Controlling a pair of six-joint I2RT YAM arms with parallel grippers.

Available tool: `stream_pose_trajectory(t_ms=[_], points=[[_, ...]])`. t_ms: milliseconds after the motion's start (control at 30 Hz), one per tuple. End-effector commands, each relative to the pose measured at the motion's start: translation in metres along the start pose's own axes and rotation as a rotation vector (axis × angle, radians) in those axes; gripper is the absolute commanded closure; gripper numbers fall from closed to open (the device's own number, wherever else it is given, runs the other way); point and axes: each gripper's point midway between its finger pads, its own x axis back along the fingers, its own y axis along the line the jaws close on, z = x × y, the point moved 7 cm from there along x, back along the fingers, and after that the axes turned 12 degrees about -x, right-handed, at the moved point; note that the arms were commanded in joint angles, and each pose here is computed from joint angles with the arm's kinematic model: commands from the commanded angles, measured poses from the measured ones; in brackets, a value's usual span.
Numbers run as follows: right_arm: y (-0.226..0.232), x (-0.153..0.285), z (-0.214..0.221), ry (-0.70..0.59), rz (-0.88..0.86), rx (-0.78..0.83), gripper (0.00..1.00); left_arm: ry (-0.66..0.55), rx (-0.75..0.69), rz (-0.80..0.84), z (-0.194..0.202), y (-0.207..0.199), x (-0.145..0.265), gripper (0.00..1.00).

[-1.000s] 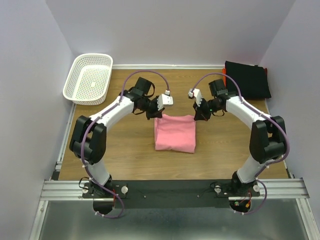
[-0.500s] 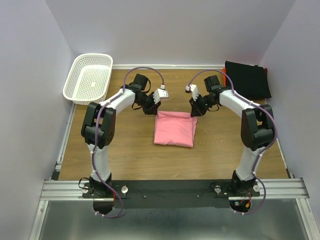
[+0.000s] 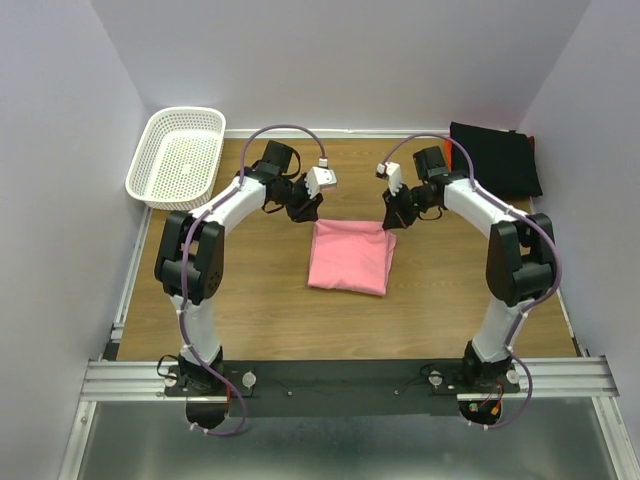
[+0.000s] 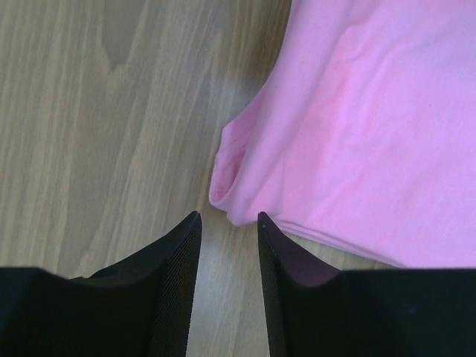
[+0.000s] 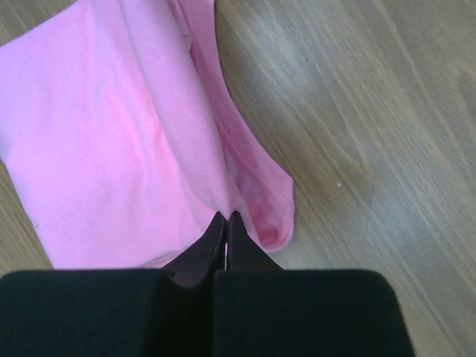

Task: Fold and stack the t-shirts
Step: Fold the long partially folded tshirt into a neat square, then smooth out wrinkles on the folded tshirt

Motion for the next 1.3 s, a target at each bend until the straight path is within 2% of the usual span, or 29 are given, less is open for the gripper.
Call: stream_pose_trajectory(t_ms=[0,167,233,267,300,367,400,433,567,667,700,800,900,967,1000,1133,1200,1267], points=[[-0.01,0.021,-0.003,-0.05,0.049,-0.042,0.99,-0.078,-0.013,-0.04,-0.023,0.0,0.019,0.56],[-0.016,0.015,0.002,-0.037,0.032,-0.076,0.99,-0.103,0.029,-0.036,-0.024,-0.005,0.018,0.56],[-0.025,0.004,0.012,0.007,0.054,-0.098,0.93,-0.111,0.041,-0.041,-0.024,-0.002,0.016,0.55],[-0.029,0.001,0.015,0.022,0.071,-0.106,0.83,-0.117,0.049,-0.041,-0.026,-0.001,0.016,0.55],[-0.033,0.002,0.016,0.036,0.11,-0.117,0.6,-0.129,0.06,-0.031,-0.028,-0.001,0.014,0.52],[-0.036,0.007,0.013,0.029,0.154,-0.119,0.41,-0.152,0.082,-0.02,-0.033,-0.001,0.014,0.49],[-0.037,0.011,0.009,0.016,0.178,-0.126,0.2,-0.164,0.112,-0.01,-0.033,-0.003,0.013,0.49],[-0.037,0.02,-0.001,-0.019,0.227,-0.144,0.13,-0.19,0.126,0.007,-0.034,-0.005,0.011,0.44],[-0.025,0.041,-0.026,-0.125,0.25,-0.192,0.13,-0.267,0.226,0.08,-0.038,-0.019,0.004,0.44],[-0.007,0.043,-0.031,-0.161,0.142,-0.26,0.21,-0.292,0.267,0.118,-0.041,-0.028,-0.01,0.48],[0.002,0.042,-0.031,-0.169,0.068,-0.278,0.27,-0.295,0.275,0.132,-0.042,-0.031,-0.016,0.53],[0.016,0.026,-0.015,-0.128,-0.081,-0.4,0.41,-0.285,0.393,0.161,-0.027,-0.025,-0.044,0.65],[0.016,0.008,0.008,-0.069,-0.136,-0.508,0.44,-0.288,0.474,0.157,-0.023,-0.017,-0.056,0.69],[0.011,-0.003,0.019,-0.043,-0.121,-0.527,0.46,-0.29,0.517,0.136,-0.015,-0.009,-0.066,0.71],[0.007,-0.007,0.023,-0.036,-0.104,-0.53,0.46,-0.28,0.571,0.126,-0.011,-0.008,-0.07,0.73],[-0.023,-0.03,0.034,0.011,0.018,-0.509,0.47,-0.257,0.744,0.089,0.023,-0.002,-0.075,0.74],[-0.04,-0.042,0.03,0.019,0.045,-0.482,0.48,-0.266,0.824,0.074,0.043,0.0,-0.071,0.74],[-0.054,-0.05,0.019,0.007,0.078,-0.454,0.47,-0.275,0.84,0.052,0.053,0.004,-0.065,0.74]])
